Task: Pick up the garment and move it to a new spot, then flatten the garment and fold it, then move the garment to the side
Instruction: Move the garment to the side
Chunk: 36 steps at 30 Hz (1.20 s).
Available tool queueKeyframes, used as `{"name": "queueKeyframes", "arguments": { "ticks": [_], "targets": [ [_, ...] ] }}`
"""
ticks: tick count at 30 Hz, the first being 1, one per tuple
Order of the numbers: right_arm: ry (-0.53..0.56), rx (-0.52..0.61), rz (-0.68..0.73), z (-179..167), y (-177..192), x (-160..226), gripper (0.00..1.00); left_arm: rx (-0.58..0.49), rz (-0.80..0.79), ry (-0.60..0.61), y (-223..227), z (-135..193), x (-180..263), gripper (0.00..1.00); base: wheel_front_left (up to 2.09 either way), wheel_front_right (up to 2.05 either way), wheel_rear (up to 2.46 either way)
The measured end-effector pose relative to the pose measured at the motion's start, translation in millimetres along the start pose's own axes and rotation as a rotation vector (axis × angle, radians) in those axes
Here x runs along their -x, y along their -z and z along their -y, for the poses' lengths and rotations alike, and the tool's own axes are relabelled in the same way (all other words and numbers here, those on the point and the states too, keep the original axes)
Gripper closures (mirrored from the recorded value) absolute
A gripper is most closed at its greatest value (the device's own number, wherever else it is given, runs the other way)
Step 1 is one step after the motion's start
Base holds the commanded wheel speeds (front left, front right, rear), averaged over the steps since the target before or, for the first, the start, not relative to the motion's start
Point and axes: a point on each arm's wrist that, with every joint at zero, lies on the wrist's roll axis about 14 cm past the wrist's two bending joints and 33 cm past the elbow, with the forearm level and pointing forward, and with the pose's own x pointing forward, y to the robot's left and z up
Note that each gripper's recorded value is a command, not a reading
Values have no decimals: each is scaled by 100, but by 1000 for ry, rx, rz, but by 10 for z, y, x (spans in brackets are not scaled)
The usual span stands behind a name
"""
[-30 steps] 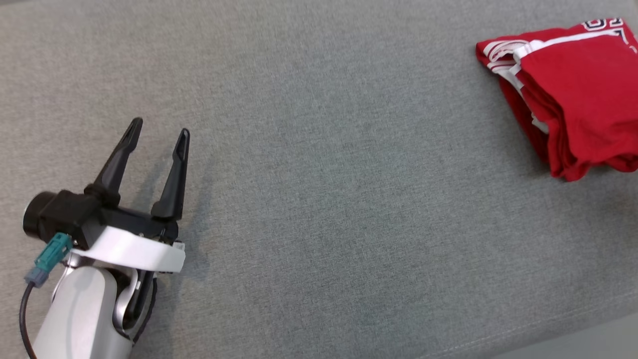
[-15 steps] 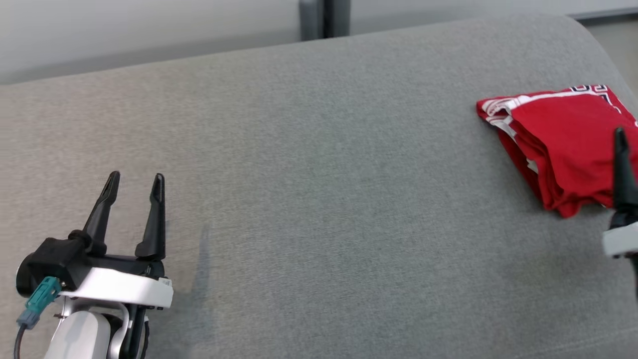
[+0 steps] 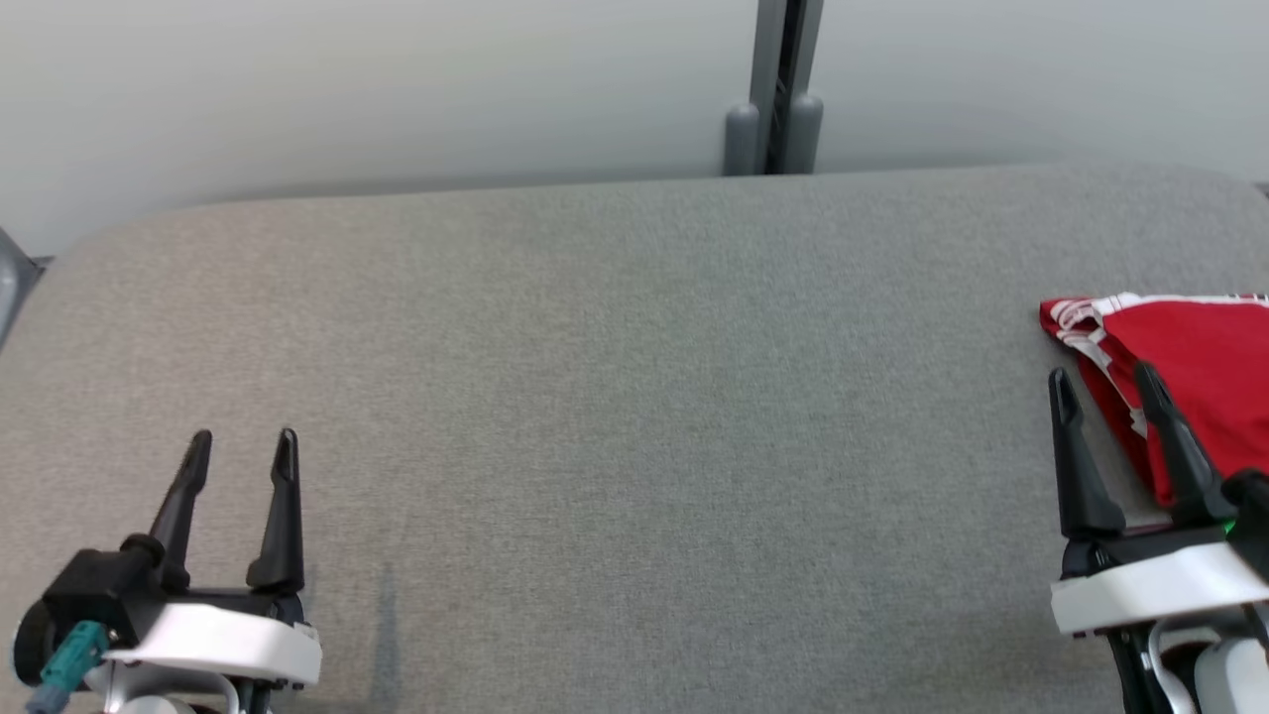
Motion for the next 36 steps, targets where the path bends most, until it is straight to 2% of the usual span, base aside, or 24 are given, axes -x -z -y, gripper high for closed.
{"name": "queueKeyframes", "arguments": {
  "ticks": [8, 19, 36],
  "targets": [
    [-20, 6, -30, -113, 11, 187, 0, -7, 3, 8, -63, 22, 223, 0, 0, 0, 0],
    [29, 34, -72, 32, 20, 483, 0, -2, -10, 58, -45, 174, 347, 0, 0, 0, 0],
    [49, 33, -66, 67, -39, 528, 0, -18, -19, 58, -36, 164, 337, 0, 0, 0, 0]
  ]
}}
